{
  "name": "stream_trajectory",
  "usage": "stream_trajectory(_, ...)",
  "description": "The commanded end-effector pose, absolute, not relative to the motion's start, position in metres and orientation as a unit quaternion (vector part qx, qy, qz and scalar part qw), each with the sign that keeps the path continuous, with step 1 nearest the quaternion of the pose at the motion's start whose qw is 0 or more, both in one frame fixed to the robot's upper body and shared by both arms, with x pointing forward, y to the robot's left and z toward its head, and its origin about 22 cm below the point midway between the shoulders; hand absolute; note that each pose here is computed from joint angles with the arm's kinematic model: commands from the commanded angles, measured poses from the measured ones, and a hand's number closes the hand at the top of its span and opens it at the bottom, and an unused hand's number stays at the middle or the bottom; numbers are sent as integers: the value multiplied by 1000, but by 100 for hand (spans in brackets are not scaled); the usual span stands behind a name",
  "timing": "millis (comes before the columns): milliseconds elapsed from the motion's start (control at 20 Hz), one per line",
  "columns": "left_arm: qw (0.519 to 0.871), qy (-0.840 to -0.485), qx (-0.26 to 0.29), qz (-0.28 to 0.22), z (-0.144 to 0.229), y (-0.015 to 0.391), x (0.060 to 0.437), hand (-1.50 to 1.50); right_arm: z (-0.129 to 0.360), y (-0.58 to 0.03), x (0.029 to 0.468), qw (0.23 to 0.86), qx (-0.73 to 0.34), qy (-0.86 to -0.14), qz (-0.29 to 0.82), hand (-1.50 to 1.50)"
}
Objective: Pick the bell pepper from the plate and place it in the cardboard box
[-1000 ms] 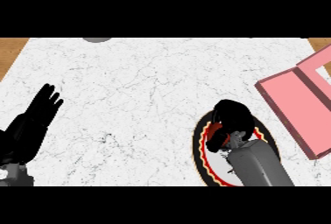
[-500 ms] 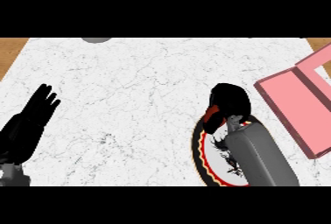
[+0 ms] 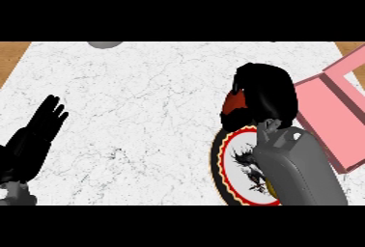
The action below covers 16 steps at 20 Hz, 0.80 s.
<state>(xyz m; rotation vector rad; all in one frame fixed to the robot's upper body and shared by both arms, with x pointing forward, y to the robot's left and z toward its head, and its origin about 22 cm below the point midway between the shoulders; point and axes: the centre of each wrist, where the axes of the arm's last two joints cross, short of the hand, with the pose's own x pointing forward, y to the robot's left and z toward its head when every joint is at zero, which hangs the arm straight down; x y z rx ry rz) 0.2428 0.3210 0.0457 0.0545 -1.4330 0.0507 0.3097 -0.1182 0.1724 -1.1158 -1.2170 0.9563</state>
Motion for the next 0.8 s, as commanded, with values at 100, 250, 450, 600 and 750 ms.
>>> stream_trajectory(100, 755, -655, 27, 23, 45, 319, 242, 0, 243, -127, 284, 538, -551, -563, 300, 150)
stream_trajectory(250, 752, -658, 22, 24, 41, 318, 244, 0, 262, -126, 293, 550, -583, -533, 271, 150)
stream_trajectory(450, 751, -659, 34, 20, 48, 326, 244, 0, 283, -157, 299, 553, -612, -513, 236, 150)
stream_trajectory(600, 749, -661, 25, 28, 42, 318, 241, 0, 290, -188, 290, 551, -620, -511, 224, 150)
stream_trajectory(750, 754, -656, 26, 31, 42, 338, 250, 0, 275, -209, 310, 553, -626, -499, 231, 150)
